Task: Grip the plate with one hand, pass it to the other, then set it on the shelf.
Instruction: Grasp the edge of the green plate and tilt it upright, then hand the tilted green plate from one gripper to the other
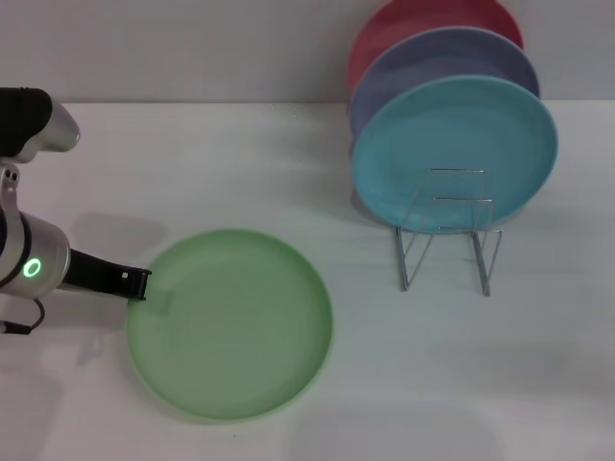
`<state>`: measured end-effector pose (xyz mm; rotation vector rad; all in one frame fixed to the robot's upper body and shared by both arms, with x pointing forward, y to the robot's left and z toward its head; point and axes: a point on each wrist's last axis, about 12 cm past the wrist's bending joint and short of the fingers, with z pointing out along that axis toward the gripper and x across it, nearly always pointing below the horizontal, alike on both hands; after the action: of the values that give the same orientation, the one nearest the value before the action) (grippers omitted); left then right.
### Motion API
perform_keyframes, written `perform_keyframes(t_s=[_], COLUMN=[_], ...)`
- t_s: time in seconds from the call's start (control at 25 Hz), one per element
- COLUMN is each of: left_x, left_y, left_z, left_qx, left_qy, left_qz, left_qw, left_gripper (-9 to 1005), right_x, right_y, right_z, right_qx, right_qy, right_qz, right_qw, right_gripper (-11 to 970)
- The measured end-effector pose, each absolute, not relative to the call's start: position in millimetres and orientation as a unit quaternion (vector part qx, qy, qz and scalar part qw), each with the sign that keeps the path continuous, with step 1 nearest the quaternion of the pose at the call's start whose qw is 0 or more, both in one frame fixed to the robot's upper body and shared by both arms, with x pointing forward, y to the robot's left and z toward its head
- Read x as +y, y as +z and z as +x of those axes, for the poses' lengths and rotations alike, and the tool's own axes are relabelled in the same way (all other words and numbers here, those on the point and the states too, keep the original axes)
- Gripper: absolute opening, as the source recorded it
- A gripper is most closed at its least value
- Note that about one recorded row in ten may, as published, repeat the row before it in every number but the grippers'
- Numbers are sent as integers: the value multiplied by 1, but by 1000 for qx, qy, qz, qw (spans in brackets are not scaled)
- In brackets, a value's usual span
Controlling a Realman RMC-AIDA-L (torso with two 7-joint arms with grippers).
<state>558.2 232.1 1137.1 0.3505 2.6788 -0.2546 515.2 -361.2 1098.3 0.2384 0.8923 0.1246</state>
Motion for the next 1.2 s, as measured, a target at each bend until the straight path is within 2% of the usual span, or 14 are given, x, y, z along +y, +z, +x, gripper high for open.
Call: perform_keyframes(t_s=[0.44,0.84,1.2], left_x=[239,251,261], left_y=[1143,1145,1138], left_z=[562,571,575], left_qx=[955,923,857], left_qy=[-109,-110,-140], left_qz=[116,86,65], left_qw=[250,359,491], left_gripper=[27,29,30], right_x=[-361,-361,-360], right_y=[1098,1097,1096], right_z=[515,515,516], right_qx=[431,433,438], right_qy=[60,61,64], right_qz=[116,115,114], right_qw=[893,892,889], right_gripper=[657,656,657])
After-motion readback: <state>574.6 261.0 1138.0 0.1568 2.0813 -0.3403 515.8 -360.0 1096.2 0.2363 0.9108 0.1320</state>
